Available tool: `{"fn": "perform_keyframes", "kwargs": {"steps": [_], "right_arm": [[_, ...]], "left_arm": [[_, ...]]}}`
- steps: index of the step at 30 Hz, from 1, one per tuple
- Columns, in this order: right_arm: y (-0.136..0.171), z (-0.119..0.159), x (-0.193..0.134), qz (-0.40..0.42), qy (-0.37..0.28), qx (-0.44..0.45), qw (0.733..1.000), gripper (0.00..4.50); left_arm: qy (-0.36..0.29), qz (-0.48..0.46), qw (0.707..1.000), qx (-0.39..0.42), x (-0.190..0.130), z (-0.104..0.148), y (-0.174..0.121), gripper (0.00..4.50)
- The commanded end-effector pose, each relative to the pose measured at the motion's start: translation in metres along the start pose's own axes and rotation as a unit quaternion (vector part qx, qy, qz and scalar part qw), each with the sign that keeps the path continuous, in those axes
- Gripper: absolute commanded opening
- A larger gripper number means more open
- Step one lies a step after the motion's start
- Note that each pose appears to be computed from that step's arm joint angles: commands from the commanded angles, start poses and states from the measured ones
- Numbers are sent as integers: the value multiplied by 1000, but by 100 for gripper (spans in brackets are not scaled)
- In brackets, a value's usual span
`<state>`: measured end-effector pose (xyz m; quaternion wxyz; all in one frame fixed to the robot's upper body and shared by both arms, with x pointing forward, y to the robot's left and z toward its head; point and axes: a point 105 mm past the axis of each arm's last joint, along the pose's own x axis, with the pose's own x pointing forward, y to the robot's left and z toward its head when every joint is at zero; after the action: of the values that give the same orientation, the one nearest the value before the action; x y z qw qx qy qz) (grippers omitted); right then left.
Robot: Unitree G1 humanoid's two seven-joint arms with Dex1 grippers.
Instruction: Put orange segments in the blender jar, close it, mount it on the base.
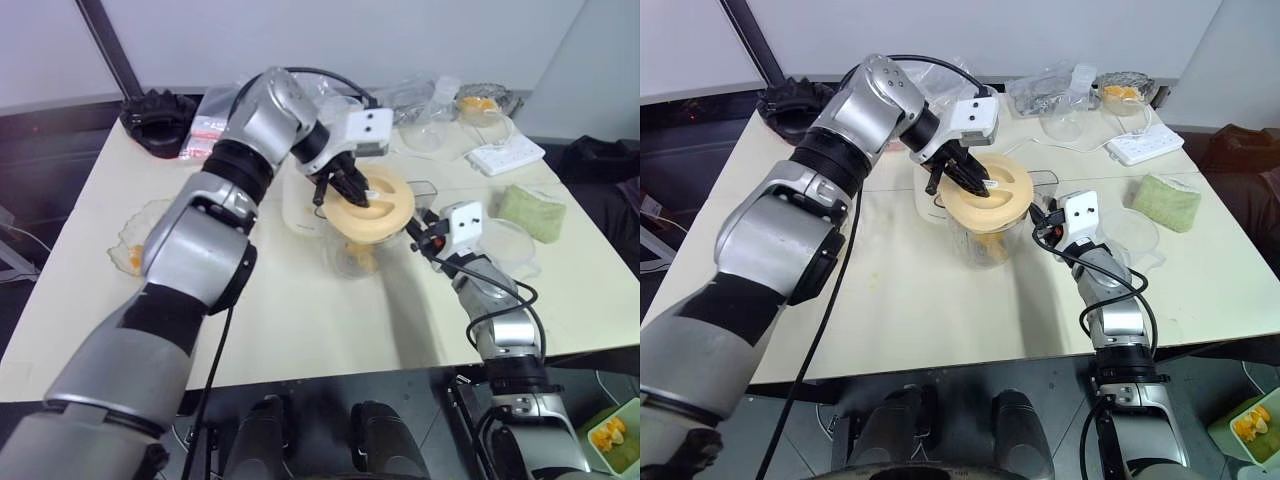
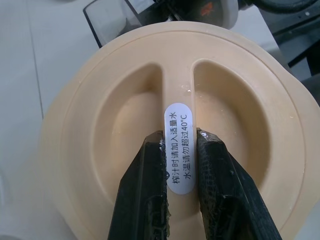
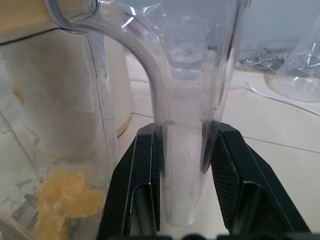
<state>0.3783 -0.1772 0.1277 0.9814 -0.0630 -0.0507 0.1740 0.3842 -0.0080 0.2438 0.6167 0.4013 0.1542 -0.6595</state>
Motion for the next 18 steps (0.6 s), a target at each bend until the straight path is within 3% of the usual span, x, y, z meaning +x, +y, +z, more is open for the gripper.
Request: {"fn": "perform_keyframes", "kwargs": {"steps": [1,9,18], "right_arm": [[1,1,2,-4,-2,-1,1000,85],[-1,1,2,-8,0,-4,1000,85],[-1,6,2,-19,-9,-8,1000,85]], "left_arm": [[7,0,1000,-7,6,-5,-2,25],[7,11,1000,-27,8,-11,-1,25],[12,100,986,-136,16,-16,9,25]]}}
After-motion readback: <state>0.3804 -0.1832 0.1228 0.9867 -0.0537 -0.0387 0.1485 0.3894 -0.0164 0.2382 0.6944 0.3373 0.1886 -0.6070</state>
